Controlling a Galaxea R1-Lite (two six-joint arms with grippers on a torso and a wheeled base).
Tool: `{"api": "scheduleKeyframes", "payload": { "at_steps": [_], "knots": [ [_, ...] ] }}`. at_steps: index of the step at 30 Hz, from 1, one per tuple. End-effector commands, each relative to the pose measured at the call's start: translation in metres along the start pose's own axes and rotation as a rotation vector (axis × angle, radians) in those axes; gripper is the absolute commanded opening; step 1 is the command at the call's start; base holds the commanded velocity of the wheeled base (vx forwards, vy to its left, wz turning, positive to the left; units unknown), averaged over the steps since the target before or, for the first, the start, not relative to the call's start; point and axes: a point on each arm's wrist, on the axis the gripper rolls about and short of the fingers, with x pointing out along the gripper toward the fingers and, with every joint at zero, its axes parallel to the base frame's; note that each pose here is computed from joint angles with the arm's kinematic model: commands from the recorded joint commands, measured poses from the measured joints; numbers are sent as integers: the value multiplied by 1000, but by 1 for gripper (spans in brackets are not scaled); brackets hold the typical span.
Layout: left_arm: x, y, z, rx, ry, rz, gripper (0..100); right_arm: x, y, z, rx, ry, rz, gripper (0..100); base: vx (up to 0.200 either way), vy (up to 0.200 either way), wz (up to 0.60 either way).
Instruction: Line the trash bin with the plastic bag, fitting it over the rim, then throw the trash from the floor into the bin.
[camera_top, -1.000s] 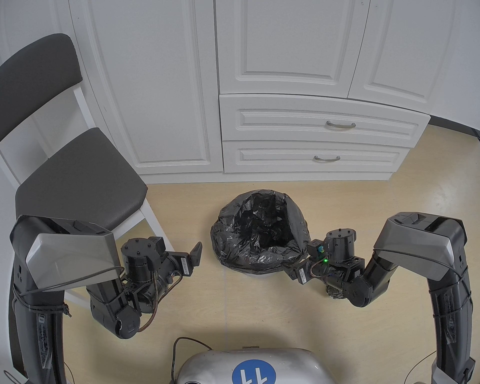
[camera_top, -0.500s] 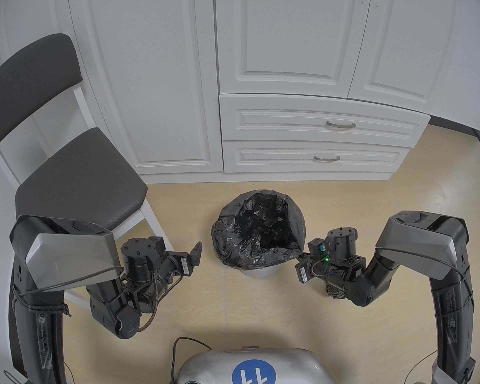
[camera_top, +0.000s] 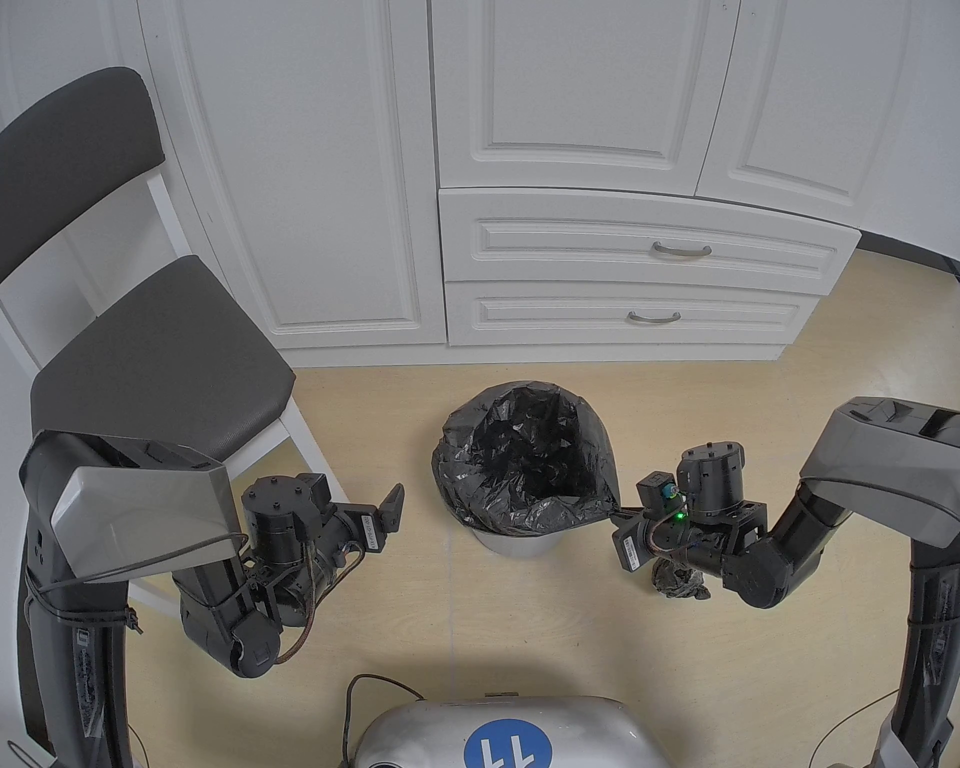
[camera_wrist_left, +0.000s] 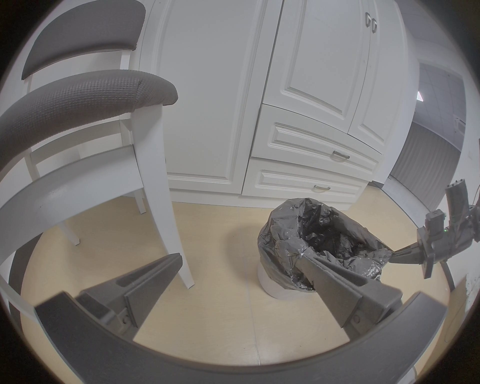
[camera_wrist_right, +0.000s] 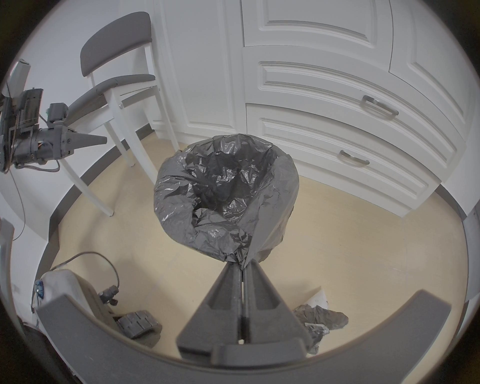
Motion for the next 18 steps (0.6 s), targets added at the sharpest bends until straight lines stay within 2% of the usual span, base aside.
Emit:
{"api": "scheduleKeyframes", "payload": {
  "at_steps": [1,3,8,15,18],
  "knots": [
    [0,0,0,0,0,0,100,-20,-2,10,-31,5,6,0,0,0,0],
    [0,0,0,0,1,1,100,-23,-2,7,-47,40,20,0,0,0,0],
    [-1,0,1,-1,-3,0,100,-23,-2,3,-59,59,27,0,0,0,0],
    [-1,0,2,-3,-5,0,100,-36,-6,12,-62,36,17,0,0,0,0],
    [-1,0,2,-3,-5,0,100,-36,-5,9,-90,67,25,0,0,0,0]
  ]
}}
